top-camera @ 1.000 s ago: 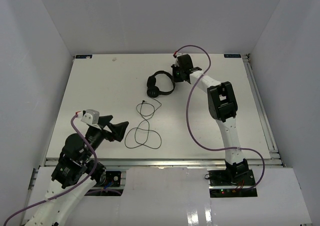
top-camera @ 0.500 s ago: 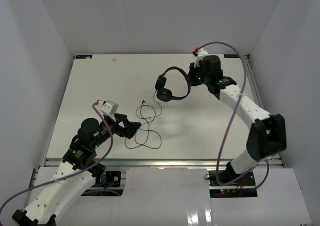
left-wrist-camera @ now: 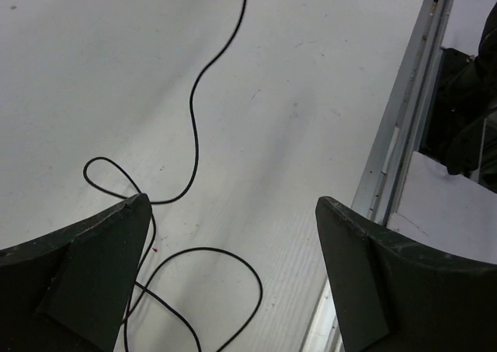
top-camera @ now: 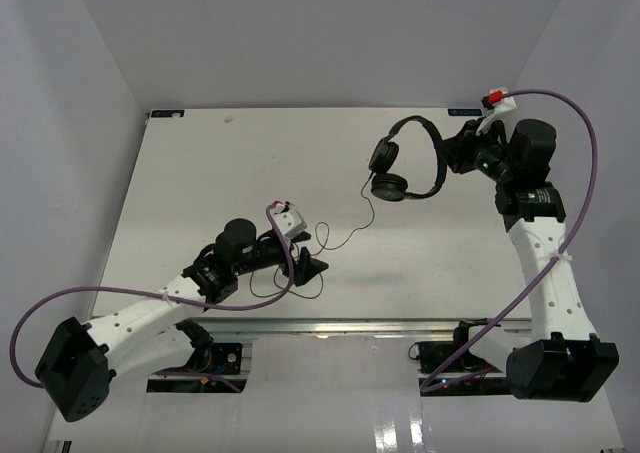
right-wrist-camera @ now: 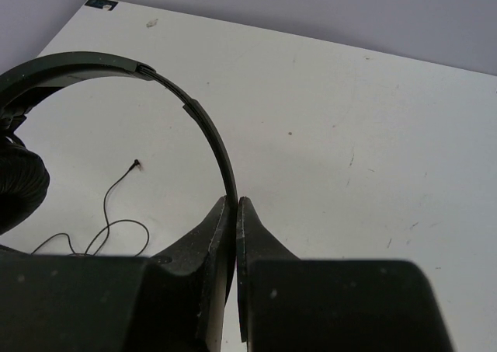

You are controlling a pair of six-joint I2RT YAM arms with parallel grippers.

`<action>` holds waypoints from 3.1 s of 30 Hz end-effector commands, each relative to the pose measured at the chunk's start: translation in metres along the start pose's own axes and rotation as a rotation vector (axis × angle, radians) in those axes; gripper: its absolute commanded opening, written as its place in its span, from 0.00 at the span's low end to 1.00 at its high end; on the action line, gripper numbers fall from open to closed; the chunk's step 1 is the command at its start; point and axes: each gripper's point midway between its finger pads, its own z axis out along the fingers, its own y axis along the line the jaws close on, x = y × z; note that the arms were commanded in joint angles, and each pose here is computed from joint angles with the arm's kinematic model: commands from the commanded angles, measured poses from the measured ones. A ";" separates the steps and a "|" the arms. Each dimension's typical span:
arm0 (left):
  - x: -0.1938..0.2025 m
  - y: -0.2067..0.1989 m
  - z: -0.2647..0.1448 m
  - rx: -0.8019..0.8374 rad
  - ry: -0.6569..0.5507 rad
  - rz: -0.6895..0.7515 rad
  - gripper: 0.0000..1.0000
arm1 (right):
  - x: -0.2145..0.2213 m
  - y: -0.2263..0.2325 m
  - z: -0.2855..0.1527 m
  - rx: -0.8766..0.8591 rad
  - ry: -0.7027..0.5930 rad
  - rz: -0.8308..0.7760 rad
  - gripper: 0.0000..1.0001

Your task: Wrap the headphones

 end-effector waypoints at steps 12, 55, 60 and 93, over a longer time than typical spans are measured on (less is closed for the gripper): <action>0.004 0.028 0.037 0.015 0.029 0.407 0.98 | -0.077 0.066 -0.049 -0.249 -0.134 -0.044 0.08; -0.045 0.023 0.077 0.037 -0.191 0.135 0.17 | -0.156 0.106 -0.077 -0.446 -0.215 0.258 0.08; -0.051 0.023 0.075 0.019 -0.224 0.030 0.00 | -0.155 0.094 -0.069 -0.398 -0.231 0.358 0.08; 0.039 0.031 0.163 -0.320 0.458 -0.399 0.00 | -0.059 -0.065 0.041 0.436 -0.298 0.586 0.08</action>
